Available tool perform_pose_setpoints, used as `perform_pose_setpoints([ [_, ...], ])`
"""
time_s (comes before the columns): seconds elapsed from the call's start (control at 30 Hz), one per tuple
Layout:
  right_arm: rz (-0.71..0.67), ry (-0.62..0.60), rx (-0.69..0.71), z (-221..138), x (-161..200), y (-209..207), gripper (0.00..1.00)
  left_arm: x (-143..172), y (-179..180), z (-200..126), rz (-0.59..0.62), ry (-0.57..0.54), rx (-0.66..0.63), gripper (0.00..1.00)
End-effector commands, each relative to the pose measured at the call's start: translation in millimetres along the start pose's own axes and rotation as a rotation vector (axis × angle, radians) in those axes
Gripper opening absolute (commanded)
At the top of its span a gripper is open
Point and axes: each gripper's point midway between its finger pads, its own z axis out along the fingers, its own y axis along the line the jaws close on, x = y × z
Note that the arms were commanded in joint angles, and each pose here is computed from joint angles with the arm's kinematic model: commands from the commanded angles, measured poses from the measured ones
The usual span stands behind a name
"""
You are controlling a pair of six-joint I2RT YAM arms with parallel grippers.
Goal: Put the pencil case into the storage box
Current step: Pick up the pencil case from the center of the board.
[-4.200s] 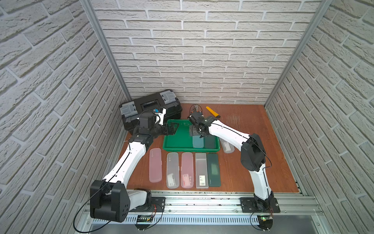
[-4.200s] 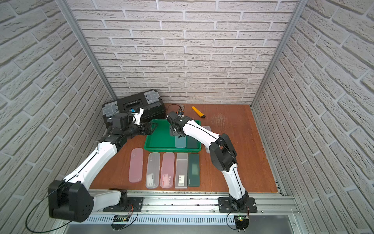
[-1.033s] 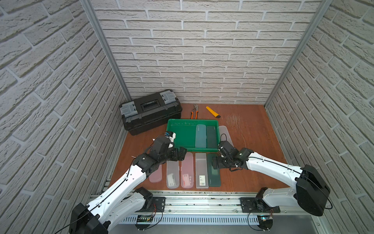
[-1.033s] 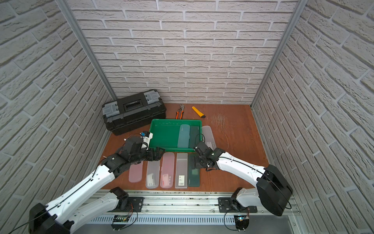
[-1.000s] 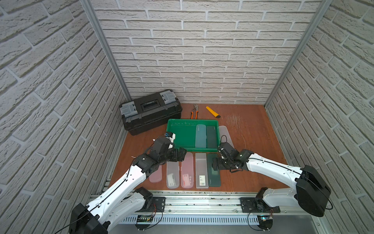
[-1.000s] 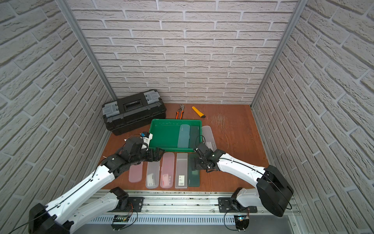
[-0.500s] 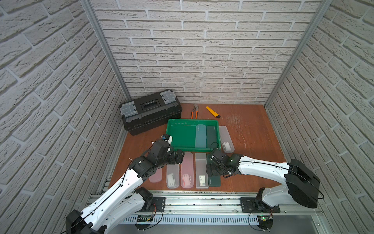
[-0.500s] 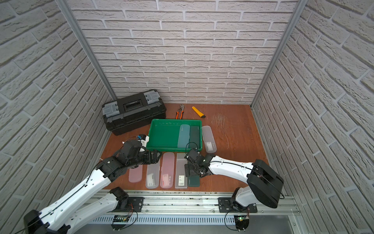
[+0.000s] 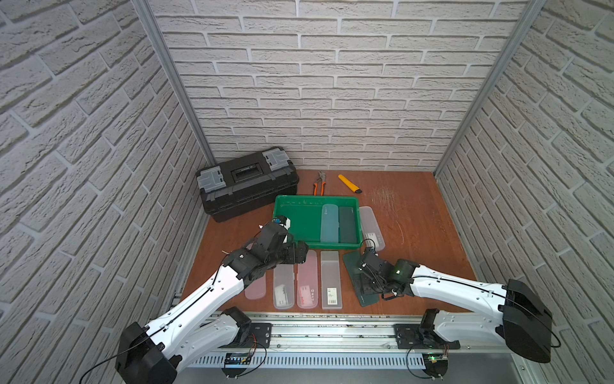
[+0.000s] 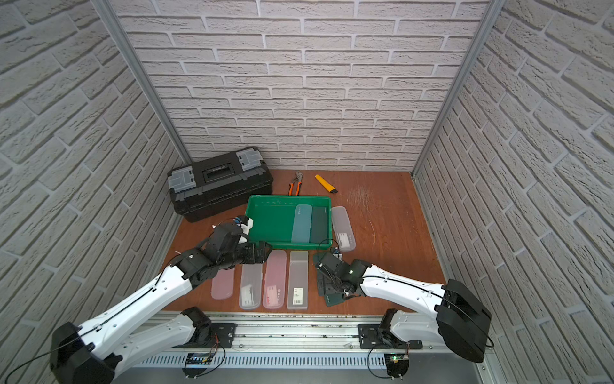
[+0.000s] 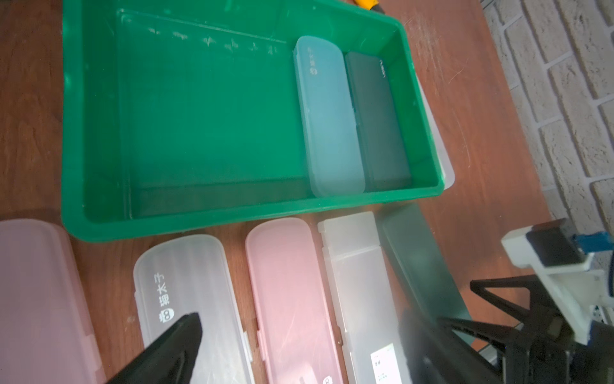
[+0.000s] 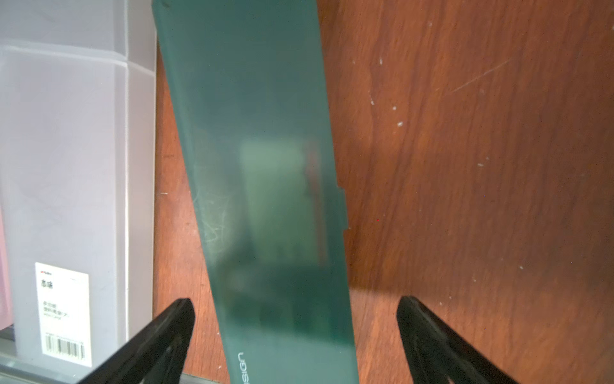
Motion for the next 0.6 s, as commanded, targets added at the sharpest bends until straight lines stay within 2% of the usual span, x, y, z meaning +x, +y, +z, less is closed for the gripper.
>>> perform_pose_setpoints([
  [0.0,-0.041,0.018,-0.036,0,2,9,1.00,-25,-11,-7,0.042,-0.105,0.031,0.99],
  [0.1,-0.083,0.033,-0.014,6,5,6,1.00,-22,-12,-6,0.062,-0.134,0.064,0.98],
  [0.3,-0.067,0.041,-0.002,16,9,8,0.98,-3,-2,-16,0.054,-0.118,0.061,0.98],
  [0.57,-0.088,0.040,0.110,33,19,4,0.93,7,9,-34,0.012,-0.169,0.065,0.99],
])
